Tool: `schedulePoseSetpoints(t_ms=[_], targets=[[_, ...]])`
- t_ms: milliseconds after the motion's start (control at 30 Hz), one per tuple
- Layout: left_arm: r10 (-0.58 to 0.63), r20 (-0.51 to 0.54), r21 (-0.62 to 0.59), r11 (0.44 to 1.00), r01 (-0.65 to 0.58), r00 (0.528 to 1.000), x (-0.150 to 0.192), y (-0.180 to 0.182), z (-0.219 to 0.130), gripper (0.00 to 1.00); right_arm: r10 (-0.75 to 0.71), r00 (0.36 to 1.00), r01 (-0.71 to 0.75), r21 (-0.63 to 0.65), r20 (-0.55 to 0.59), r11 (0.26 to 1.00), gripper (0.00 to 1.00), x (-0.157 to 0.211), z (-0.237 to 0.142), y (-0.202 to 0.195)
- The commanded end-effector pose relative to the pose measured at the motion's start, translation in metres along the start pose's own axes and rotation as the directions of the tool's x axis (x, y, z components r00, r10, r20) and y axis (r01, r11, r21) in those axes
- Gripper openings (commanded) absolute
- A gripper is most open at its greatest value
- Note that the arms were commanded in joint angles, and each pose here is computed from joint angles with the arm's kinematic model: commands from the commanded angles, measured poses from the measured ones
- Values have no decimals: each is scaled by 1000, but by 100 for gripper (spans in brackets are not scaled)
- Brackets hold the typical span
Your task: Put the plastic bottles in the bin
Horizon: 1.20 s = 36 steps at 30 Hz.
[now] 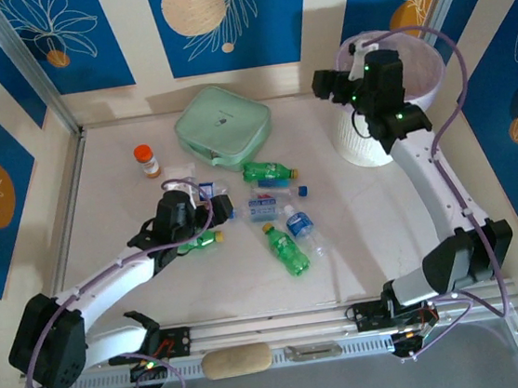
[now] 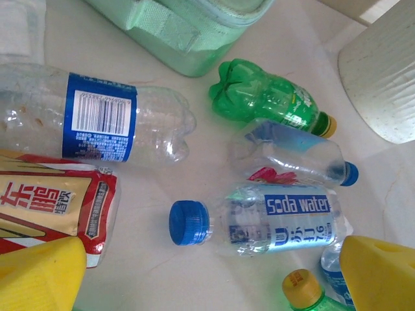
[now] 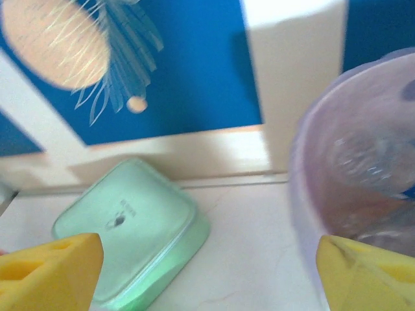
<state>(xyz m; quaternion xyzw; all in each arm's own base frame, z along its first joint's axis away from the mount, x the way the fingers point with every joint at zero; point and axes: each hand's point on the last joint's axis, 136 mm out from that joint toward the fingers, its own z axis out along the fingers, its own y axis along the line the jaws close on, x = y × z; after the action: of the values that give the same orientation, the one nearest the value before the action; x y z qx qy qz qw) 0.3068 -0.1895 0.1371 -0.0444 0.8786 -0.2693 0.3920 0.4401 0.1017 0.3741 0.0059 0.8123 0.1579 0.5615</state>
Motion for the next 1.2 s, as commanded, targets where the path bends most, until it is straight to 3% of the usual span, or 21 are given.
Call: schedulePoseSetpoints(t_ms=[0,267,533,667,733,867,1033,1167], targets=[[-31,53,11,999,31,998,-19,-6,2,100,-80,992,70,-112,-97,991,87,35,-13,34],[-88,31,64,994,86,996,-16,-15,17,100,-169,900,62,-265,-403,962,91,147,-20,78],[-90,41,54,995,88,995,-18,-13,20,100,-340,673,100,-375,-657,922,93,243,-16,106],[-95,66,4,995,95,993,-22,1,14,100,-478,563,145,-489,-674,860,92,276,-18,132],[-154,82,-27,987,157,985,-26,19,10,100,-552,506,189,-539,-663,821,92,292,-16,144],[-286,144,-29,956,293,947,-36,53,-4,100,-643,398,265,-589,-654,763,92,316,-7,156],[-316,228,-73,938,339,921,-46,83,-30,100,-719,252,391,-612,-647,688,92,346,8,152],[-317,267,-97,931,352,910,-52,97,-44,100,-740,210,440,-614,-639,656,92,353,17,148]])
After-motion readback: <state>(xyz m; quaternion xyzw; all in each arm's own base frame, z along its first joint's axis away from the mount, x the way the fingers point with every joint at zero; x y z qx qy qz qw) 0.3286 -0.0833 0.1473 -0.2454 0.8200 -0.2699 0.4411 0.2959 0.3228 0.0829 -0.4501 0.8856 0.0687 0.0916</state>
